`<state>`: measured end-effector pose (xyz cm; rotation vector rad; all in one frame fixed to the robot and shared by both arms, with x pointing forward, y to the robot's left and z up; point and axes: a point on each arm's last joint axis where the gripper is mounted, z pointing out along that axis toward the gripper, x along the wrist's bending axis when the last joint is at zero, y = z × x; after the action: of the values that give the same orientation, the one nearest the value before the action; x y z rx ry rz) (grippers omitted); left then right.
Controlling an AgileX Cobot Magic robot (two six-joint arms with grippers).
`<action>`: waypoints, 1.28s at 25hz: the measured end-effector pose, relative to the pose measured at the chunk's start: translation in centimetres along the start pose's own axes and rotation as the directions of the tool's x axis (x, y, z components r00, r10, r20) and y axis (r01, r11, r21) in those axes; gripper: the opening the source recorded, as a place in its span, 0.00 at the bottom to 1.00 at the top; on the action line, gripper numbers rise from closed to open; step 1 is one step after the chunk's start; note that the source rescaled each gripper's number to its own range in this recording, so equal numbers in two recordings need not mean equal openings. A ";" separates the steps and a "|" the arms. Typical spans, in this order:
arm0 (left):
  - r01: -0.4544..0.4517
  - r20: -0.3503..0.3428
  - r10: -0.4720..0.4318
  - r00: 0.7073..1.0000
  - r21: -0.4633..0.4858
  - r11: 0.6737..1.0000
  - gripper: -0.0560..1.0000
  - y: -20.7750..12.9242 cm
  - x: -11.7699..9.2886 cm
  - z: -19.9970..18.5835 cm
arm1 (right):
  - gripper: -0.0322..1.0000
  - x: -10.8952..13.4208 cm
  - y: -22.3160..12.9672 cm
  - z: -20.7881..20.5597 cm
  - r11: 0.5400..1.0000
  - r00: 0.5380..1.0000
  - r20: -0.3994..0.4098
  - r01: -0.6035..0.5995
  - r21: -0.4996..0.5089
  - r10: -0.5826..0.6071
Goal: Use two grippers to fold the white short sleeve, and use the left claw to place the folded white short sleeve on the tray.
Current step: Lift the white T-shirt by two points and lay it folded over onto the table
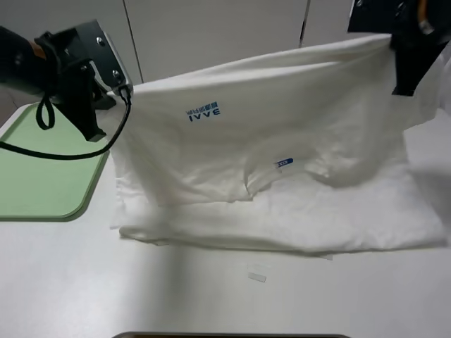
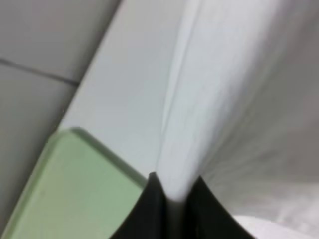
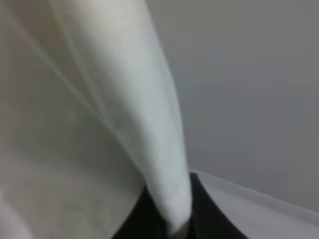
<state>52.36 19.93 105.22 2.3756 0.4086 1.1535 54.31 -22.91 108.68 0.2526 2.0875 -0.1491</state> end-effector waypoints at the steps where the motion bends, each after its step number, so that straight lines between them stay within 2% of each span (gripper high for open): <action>1: 0.013 0.019 -0.014 1.000 0.043 0.999 0.05 -1.1 -0.2 1.5 | 0.03 0.7 0.4 1.3 1.000 1.000 -0.020 0.014 0.021 -0.013; 3: 0.032 0.034 -0.036 0.999 0.091 0.995 0.05 -2.7 -0.3 3.1 | 0.03 1.3 0.7 2.4 0.999 0.999 -0.027 0.030 0.036 -0.029; 5: 0.044 -0.011 -0.044 0.999 0.071 0.996 0.05 -3.0 0.3 3.6 | 0.03 2.2 1.3 4.0 0.998 0.999 -0.032 0.026 0.053 -0.025; 8: 0.044 -0.064 -0.042 0.997 0.026 0.999 0.05 -2.6 0.9 3.3 | 0.03 2.0 1.3 4.0 0.998 1.000 -0.012 0.008 0.055 -0.008; 12: 0.040 -0.119 -0.042 0.992 -0.021 0.999 0.05 -1.9 1.8 2.0 | 0.03 1.3 1.0 3.2 0.999 1.000 0.020 -0.003 0.051 0.002; 16: 0.021 -0.202 -0.042 0.978 -0.103 0.994 0.05 -0.2 3.1 -0.9 | 0.03 0.4 0.6 2.2 0.999 0.998 0.057 -0.017 0.041 0.015; 18: 0.002 -0.237 -0.039 0.971 -0.156 0.988 0.05 1.2 3.6 -2.7 | 0.03 -0.8 0.2 0.8 0.998 0.993 0.103 -0.063 0.026 0.060; 19: -0.009 -0.253 -0.038 0.967 -0.183 0.983 0.05 2.0 3.9 -3.7 | 0.03 -2.3 -0.5 -1.1 0.992 0.979 0.162 -0.124 0.005 0.122; 21: -0.024 -0.269 -0.036 0.963 -0.217 0.976 0.05 3.0 4.2 -5.0 | 0.03 -3.7 -1.6 -3.4 0.986 0.960 0.225 -0.166 -0.020 0.166; 25: -0.058 -0.298 -0.035 0.954 -0.297 0.953 0.05 5.3 4.8 -7.7 | 0.03 -5.3 -3.3 -7.1 0.977 0.925 0.313 -0.207 -0.058 0.214; 26: -0.080 -0.310 -0.034 0.950 -0.349 0.934 0.05 6.7 4.9 -9.7 | 0.03 -5.7 -3.9 -8.2 0.976 0.915 0.339 -0.207 -0.068 0.218; 27: -0.105 -0.308 -0.029 0.951 -0.409 0.907 0.05 8.5 5.0 -12.1 | 0.03 -5.9 -4.3 -9.2 0.975 0.907 0.359 -0.208 -0.075 0.222; 32: -0.123 -0.233 0.017 0.972 -0.448 0.885 0.05 10.4 4.1 -15.2 | 0.03 -6.6 -5.6 -14.4 0.975 0.869 0.445 -0.163 -0.154 0.216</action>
<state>43.39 17.19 121.60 1.8683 0.0978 1.3811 44.17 -26.10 121.61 0.3188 1.5803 0.0283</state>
